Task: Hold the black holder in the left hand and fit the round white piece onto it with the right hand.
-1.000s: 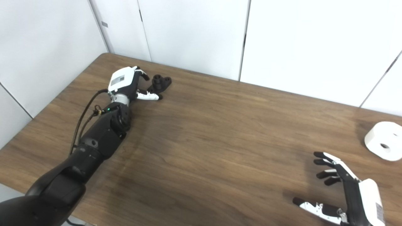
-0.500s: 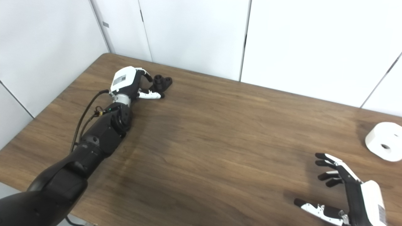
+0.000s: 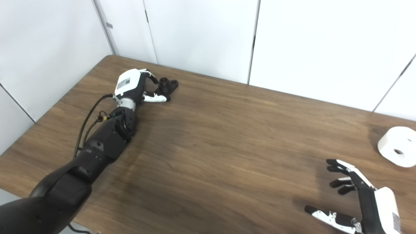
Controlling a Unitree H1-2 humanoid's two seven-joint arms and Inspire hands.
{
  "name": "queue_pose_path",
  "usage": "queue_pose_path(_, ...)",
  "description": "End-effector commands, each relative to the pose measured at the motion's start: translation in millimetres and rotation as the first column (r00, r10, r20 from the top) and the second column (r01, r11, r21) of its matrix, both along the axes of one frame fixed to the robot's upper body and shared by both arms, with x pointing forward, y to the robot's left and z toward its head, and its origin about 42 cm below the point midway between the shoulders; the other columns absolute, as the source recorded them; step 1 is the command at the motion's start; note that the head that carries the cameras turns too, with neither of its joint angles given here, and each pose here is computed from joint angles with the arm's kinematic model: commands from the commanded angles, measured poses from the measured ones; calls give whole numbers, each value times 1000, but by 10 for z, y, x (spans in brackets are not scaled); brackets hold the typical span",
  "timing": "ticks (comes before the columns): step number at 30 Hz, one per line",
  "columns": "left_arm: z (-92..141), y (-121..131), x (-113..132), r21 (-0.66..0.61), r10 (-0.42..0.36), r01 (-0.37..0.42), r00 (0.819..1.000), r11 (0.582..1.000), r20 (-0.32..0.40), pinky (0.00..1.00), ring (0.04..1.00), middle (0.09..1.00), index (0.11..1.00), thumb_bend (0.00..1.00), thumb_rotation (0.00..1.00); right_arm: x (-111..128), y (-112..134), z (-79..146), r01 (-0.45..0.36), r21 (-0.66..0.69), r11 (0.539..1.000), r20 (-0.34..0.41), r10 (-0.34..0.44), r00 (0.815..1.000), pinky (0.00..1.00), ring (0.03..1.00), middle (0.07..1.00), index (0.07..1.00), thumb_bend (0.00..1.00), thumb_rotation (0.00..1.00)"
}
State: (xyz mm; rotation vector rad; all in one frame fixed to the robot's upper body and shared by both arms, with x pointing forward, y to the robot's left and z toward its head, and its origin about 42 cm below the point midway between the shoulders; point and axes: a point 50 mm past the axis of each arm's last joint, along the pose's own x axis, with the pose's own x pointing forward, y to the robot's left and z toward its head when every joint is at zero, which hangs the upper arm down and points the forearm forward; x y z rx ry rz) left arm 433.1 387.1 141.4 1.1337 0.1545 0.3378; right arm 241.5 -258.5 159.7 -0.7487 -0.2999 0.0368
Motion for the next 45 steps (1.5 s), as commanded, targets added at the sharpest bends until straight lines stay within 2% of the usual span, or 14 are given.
queue_pose_path(1,46,-35,67,-30,-14,14,1000,999,-17,713,919,887,632,800,187,24,1,152,-5,5,1000,75,4,997,449,543,693,732,736,0)
queue_pose_path(8,11,-83,70,10,-24,25,997,1000,-69,693,897,879,628,775,206,14,13,159,-1,7,1000,73,1,997,449,545,693,731,730,0)
queue_pose_path(12,2,-103,58,-13,-46,45,996,999,-75,710,882,834,550,763,192,20,9,150,0,13,1000,74,-1,997,451,544,691,727,725,0)
queue_pose_path(13,-1,-108,55,-20,-48,47,996,999,-73,717,877,825,513,619,124,22,8,147,0,11,1000,74,-1,997,451,546,691,726,725,0)
queue_pose_path(16,-8,-125,47,-46,-52,49,997,998,-65,726,865,810,489,532,80,28,14,154,-3,15,1000,59,2,998,455,563,703,735,717,0)
queue_pose_path(20,-8,-135,43,-53,-66,64,996,997,-54,715,845,796,486,523,74,34,-2,142,-7,23,1000,56,6,998,461,577,709,739,718,0)
queue_pose_path(31,-5,-155,16,-95,-98,92,994,991,-55,769,853,775,480,524,71,35,-15,121,-12,56,998,43,9,999,485,596,727,753,705,0)
queue_pose_path(40,-36,-374,-72,-88,-232,227,972,970,-44,758,864,806,482,524,67,72,-19,84,-16,50,999,49,14,999,474,582,716,749,704,0)
queue_pose_path(45,-2,-591,-152,-88,-335,331,942,940,-38,740,877,813,482,524,65,90,2,83,-14,57,998,57,11,998,467,571,705,741,710,0)
